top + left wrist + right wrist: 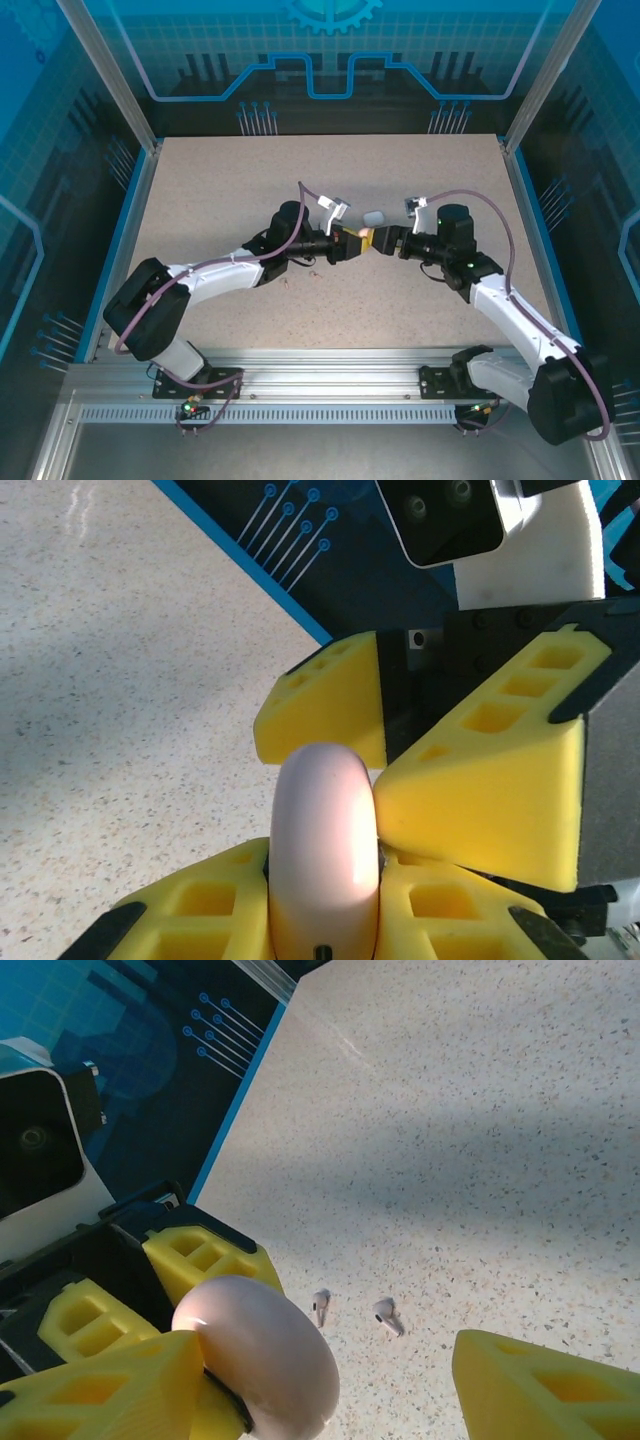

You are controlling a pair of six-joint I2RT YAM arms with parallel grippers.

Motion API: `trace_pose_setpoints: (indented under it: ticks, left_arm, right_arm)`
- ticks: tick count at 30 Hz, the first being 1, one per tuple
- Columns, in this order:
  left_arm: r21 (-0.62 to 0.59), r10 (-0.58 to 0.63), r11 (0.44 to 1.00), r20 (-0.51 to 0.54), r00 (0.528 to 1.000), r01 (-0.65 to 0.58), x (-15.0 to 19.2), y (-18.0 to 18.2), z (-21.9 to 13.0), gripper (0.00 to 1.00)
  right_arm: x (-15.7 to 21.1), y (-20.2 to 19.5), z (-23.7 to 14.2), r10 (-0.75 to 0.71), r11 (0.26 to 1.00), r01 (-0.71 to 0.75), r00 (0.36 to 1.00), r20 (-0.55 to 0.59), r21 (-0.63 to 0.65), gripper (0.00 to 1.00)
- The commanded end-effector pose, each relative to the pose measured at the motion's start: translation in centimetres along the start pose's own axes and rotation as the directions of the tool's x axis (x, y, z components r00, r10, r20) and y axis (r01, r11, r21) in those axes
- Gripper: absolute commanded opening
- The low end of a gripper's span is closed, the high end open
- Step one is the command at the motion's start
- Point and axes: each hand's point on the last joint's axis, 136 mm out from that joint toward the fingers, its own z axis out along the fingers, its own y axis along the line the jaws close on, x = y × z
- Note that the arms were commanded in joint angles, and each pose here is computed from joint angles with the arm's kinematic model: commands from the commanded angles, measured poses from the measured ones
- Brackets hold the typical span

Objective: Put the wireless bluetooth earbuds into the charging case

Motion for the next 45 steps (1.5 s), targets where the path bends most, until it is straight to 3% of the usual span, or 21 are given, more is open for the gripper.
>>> trace_pose_setpoints:
  ticks: [1,13,23,31,45]
  left_arm:
    - [0.057,0.07,0.996,0.044,0.997,-0.072,-2.0,-2.2,-0.1,0.0]
    - [0.073,0.078,0.994,0.055,0.995,-0.082,-2.5,-2.9,-0.2,0.0]
    - [0.069,0.075,0.994,0.054,0.996,-0.079,-2.3,-2.9,0.0,0.0]
    - [0.086,0.07,0.993,0.067,0.995,-0.076,-2.8,-3.4,-0.1,0.0]
    - [0.101,0.064,0.992,0.055,0.996,-0.069,-2.6,-3.6,0.0,0.0]
  right_arm:
    - [0.5,-1.9,0.4,0.0,0.998,0.0,1.0,0.003,0.06,0.66]
    - [1.8,-5.3,1.1,0.065,0.993,-0.064,0.998,-0.007,0.098,0.64]
    - [1.6,-3.2,0.9,0.017,1.0,-0.017,1.0,-0.026,0.002,0.63]
    - [2.5,-1.8,0.6,-0.037,0.994,0.029,0.997,-0.073,-0.104,0.49]
    - [0.5,-2.5,0.8,-0.006,0.998,0.005,1.0,-0.016,-0.057,0.29]
